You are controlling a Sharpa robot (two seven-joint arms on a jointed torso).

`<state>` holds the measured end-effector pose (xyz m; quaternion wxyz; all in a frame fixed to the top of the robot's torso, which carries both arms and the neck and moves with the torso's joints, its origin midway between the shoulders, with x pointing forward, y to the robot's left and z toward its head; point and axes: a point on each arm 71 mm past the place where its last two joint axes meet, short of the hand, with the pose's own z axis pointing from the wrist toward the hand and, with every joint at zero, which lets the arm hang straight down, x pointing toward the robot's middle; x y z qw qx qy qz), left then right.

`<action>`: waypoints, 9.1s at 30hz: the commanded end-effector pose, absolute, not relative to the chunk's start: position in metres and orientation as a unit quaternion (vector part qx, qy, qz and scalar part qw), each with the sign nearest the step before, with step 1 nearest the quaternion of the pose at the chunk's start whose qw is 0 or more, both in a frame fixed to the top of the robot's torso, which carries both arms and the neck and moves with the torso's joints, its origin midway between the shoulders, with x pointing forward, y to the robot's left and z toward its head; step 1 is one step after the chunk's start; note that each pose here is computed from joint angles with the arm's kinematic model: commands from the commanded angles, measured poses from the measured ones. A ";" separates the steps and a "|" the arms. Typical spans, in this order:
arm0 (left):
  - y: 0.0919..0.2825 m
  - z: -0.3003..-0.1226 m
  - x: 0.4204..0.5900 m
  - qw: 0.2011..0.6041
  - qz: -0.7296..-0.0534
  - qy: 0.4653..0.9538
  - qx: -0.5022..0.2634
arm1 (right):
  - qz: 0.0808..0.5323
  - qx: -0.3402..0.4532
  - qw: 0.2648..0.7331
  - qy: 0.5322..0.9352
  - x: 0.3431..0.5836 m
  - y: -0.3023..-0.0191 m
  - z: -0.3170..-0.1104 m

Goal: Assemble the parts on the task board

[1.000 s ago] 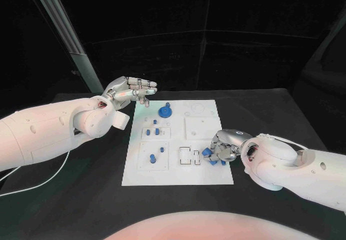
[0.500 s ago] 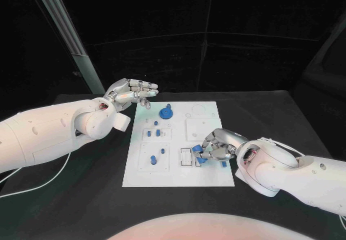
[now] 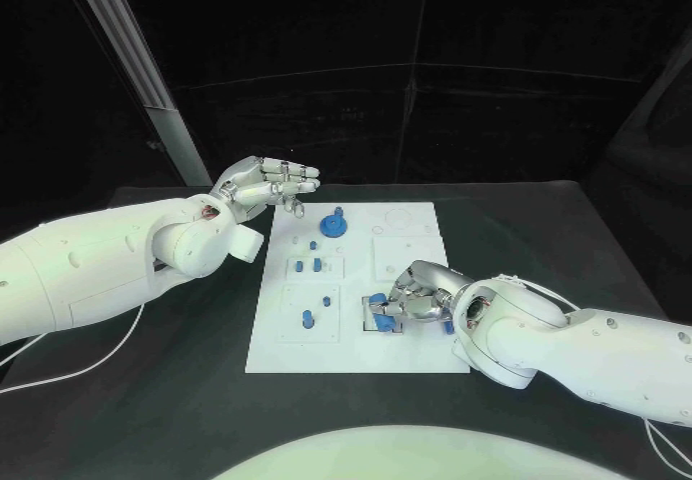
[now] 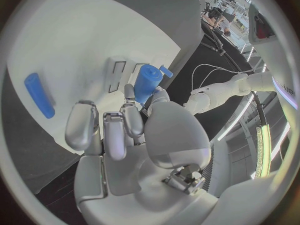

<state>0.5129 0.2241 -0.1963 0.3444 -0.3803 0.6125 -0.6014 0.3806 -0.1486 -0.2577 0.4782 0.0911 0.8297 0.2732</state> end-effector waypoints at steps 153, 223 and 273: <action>0.224 -0.197 0.511 0.335 -0.605 0.615 -0.379 | 0.225 0.122 0.444 0.859 0.379 -0.180 -0.263; 0.225 -0.197 0.511 0.335 -0.604 0.615 -0.380 | 0.313 -0.041 0.523 0.791 0.385 -0.170 -0.251; 0.225 -0.198 0.511 0.334 -0.604 0.616 -0.380 | 0.290 -0.020 0.539 0.790 0.398 -0.165 -0.257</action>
